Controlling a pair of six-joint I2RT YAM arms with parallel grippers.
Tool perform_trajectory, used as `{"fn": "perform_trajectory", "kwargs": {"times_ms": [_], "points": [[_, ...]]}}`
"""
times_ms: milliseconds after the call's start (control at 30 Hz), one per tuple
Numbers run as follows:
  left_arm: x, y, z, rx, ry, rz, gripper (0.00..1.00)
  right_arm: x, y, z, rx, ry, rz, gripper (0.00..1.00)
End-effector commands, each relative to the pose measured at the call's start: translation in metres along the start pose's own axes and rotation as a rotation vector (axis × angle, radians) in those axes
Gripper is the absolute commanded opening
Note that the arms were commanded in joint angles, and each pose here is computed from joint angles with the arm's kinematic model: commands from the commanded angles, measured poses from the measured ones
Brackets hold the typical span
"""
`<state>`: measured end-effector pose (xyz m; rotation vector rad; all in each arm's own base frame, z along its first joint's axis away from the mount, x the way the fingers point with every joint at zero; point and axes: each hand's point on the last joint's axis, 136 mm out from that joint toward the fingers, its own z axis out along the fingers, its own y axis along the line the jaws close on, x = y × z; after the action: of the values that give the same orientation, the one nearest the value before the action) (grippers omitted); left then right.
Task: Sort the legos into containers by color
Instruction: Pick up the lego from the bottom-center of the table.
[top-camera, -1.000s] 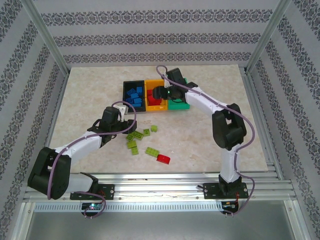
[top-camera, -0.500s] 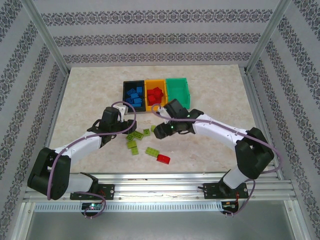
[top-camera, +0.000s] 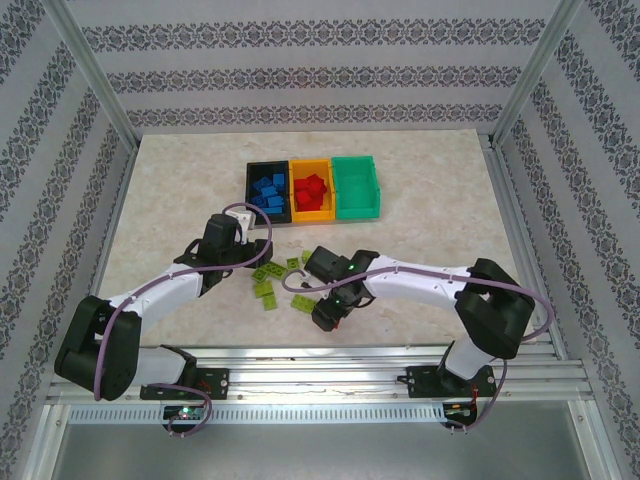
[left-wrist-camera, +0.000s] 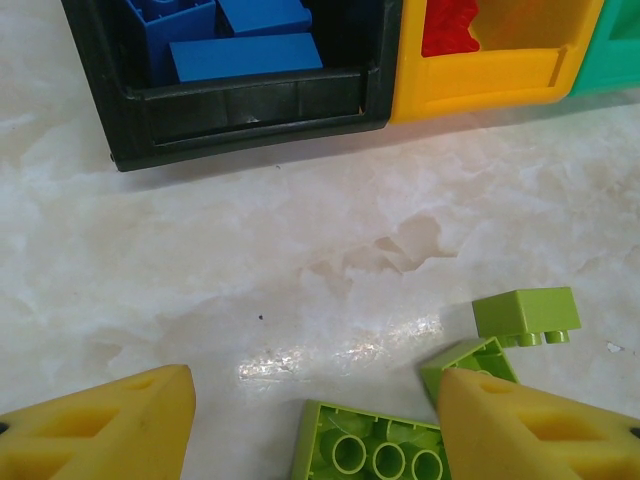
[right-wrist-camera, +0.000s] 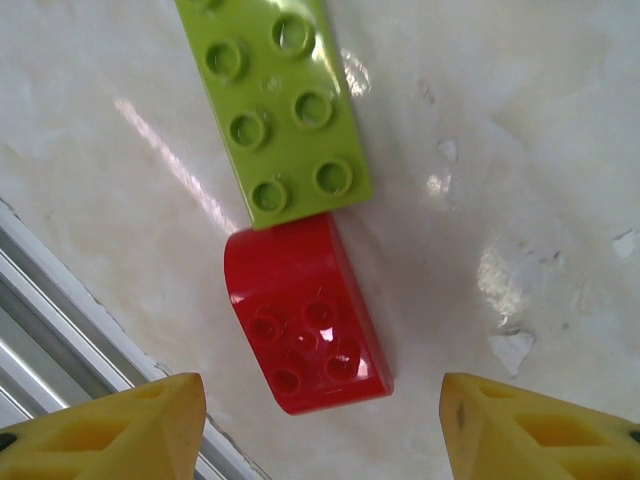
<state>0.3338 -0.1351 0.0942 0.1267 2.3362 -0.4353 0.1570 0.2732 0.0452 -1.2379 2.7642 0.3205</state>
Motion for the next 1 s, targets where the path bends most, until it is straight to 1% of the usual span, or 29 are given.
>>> {"fn": "perform_trajectory", "kwargs": {"times_ms": [0, 333, 400, 600, 733, 967], "points": [[-0.009, 0.003, -0.004, 0.000, -0.045, -0.004, 0.65, 0.013, -0.006, 0.012, 0.051, 0.065, -0.004, 0.63], [-0.008, 0.004, -0.004, -0.008, -0.041, -0.004, 0.65, 0.006, 0.003, 0.027, 0.043, 0.093, -0.039, 0.62], [-0.009, 0.003, -0.004, -0.004, -0.041, -0.003, 0.65, 0.006, 0.004, 0.030, 0.037, 0.097, -0.044, 0.60], [-0.008, 0.003, -0.003, -0.001, -0.039, -0.005, 0.65, 0.009, 0.006, 0.037, 0.029, 0.126, -0.047, 0.47], [-0.007, 0.003, -0.001, 0.003, -0.035, -0.008, 0.65, 0.010, 0.005, 0.034, 0.033, 0.117, -0.043, 0.31], [-0.007, 0.003, 0.000, 0.003, -0.032, -0.007, 0.65, 0.003, 0.003, 0.019, 0.031, 0.051, -0.028, 0.27]]}}
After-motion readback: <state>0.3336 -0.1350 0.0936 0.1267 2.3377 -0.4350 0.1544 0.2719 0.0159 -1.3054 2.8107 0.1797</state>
